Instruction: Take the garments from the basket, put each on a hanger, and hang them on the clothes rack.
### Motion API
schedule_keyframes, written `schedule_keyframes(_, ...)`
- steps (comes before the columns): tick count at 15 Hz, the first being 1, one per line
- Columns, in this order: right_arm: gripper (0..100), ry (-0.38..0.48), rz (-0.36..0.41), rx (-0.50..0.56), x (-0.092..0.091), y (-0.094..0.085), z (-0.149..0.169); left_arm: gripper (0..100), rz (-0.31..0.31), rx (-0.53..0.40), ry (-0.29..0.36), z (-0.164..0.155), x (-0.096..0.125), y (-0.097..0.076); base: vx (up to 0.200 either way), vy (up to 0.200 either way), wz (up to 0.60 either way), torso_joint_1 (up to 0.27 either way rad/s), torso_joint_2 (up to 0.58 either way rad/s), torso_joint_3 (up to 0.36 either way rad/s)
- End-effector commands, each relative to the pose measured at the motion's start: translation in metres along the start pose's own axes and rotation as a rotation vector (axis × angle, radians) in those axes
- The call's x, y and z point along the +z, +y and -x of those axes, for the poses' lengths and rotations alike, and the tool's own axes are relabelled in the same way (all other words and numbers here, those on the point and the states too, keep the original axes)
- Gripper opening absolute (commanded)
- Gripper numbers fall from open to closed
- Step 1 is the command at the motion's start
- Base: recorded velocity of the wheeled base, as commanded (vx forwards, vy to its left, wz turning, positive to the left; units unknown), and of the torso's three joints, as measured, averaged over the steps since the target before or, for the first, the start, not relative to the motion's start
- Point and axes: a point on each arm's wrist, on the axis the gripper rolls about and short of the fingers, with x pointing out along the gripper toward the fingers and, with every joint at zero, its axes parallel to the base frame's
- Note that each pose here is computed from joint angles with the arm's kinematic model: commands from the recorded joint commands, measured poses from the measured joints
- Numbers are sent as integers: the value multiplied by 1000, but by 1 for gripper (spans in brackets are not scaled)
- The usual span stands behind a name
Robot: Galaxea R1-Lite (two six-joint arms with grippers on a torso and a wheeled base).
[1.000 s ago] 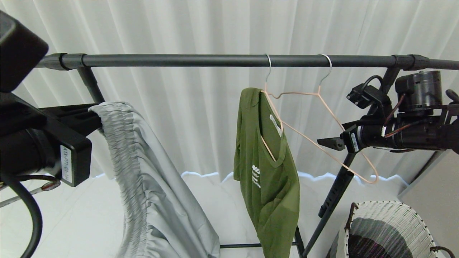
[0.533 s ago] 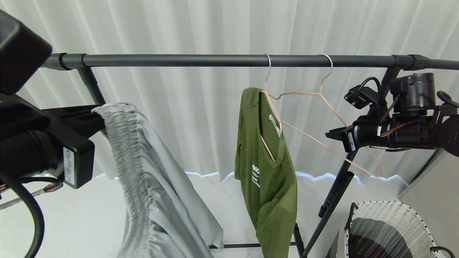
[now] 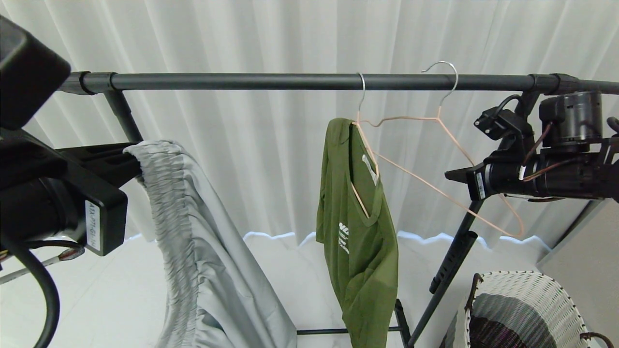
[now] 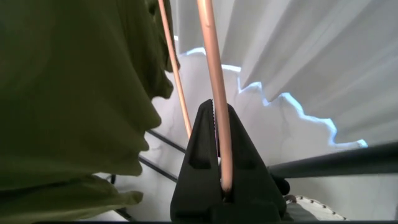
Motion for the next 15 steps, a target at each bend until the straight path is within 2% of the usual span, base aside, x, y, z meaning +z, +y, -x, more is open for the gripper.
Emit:
schedule_keyframes(1, 0, -42, -2, -11, 6, 4, 21, 0, -1, 0, 1, 0, -1, 0, 0, 0, 0, 0, 0, 0)
schedule_keyframes(6, 0, -65, 3, -25, -7, 18, 68, 0, -3, 7, 7, -1, -1, 0, 0, 0, 0, 0, 0, 0)
schedule_keyframes(9, 0, -85, 8, -67, -20, 27, 99, 0, -47, 30, 20, -2, -3, 3, -200, 0, 0, 7, 4, 1)
schedule_keyframes(15, 0, -84, 6, -126, -56, 42, 141, 0, -47, 35, 23, -1, -4, 4, -200, 0, 0, -2, 2, 3)
